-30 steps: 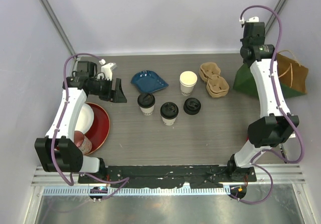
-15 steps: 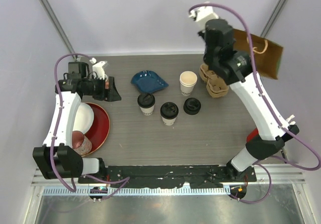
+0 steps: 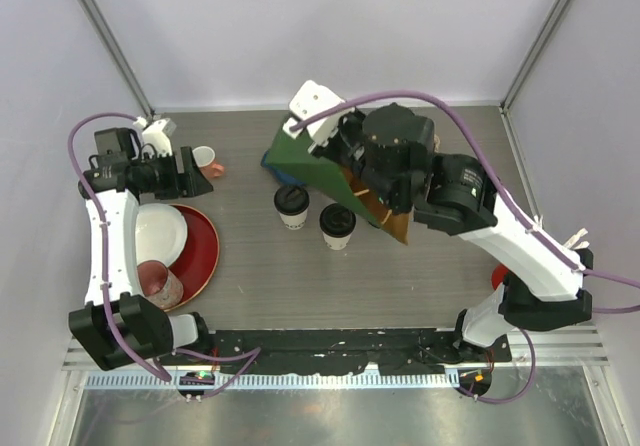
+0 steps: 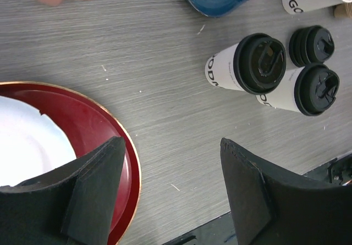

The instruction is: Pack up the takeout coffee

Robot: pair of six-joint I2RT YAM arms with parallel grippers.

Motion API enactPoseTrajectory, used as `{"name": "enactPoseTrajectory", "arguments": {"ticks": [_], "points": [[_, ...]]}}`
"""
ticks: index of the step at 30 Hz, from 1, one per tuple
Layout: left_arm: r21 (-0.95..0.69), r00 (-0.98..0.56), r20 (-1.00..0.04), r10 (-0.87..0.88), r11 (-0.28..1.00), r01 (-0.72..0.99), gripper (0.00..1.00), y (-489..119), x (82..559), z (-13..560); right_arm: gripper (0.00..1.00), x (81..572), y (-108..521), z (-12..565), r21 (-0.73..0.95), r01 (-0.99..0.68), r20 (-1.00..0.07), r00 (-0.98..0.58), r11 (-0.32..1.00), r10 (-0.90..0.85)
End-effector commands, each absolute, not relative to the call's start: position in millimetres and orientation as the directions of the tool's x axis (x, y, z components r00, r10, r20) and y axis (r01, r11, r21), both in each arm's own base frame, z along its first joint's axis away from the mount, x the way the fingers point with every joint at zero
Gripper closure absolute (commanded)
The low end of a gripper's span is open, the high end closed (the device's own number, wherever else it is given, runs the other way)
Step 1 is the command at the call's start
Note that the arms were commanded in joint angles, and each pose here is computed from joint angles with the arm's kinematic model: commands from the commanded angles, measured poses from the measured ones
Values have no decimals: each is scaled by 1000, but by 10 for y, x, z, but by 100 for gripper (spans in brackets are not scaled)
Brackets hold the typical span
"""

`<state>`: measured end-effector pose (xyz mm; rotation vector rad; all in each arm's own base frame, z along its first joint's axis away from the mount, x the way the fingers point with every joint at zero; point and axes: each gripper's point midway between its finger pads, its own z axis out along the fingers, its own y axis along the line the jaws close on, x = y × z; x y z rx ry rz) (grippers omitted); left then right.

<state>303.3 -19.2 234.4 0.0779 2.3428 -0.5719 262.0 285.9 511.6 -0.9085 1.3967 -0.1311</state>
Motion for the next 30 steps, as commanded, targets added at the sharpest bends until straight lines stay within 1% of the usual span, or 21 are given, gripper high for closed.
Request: {"name": "enactPoseTrajectory", "arguments": {"ticks": [1, 5, 6, 9, 11, 12, 13, 15, 25, 30], "points": [[-376, -677, -723, -134, 899, 224, 26, -106, 3083, 2652, 99, 2152, 2900, 5523, -532, -519, -846, 319, 669, -426], [-367, -666, -734, -134, 903, 222, 26, -77, 3083, 2716, 99, 1877, 3015, 5628, -430, -631, -903, 310, 646, -299], [-367, -665, -734, -135, 903, 222, 26, -77, 3084, 2721, 99, 1790, 3070, 5640, -415, -668, -910, 315, 618, -271], [-366, -663, -737, -135, 904, 222, 26, -75, 3082, 2736, 99, 1632, 3182, 5542, -372, -734, -928, 281, 568, -244], [-364, -660, -739, -134, 904, 223, 26, -73, 3073, 2754, 99, 1566, 3280, 5375, -376, -759, -924, 263, 531, -277], [-361, -658, -741, -130, 905, 227, 26, -77, 3071, 2758, 99, 1458, 3374, 5271, -387, -775, -916, 264, 499, -301], [-352, -651, -749, -124, 906, 233, 26, -81, 3063, 2784, 99, 1473, 3387, 5185, -407, -755, -905, 257, 514, -339], [-344, -643, -756, -121, 909, 234, 26, -68, 3064, 2813, 99, 1381, 3493, 5024, -412, -766, -893, 234, 493, -383], [-326, -634, -766, -102, 912, 248, 25, -69, 3050, 2861, 99, 1076, 3756, 4389, -249, -844, -890, 6, 474, -457], [-326, -635, -767, -92, 908, 262, 25, -86, 3033, 2861, 99, 1069, 3862, 4100, -247, -842, -857, -41, 479, -514]]}}
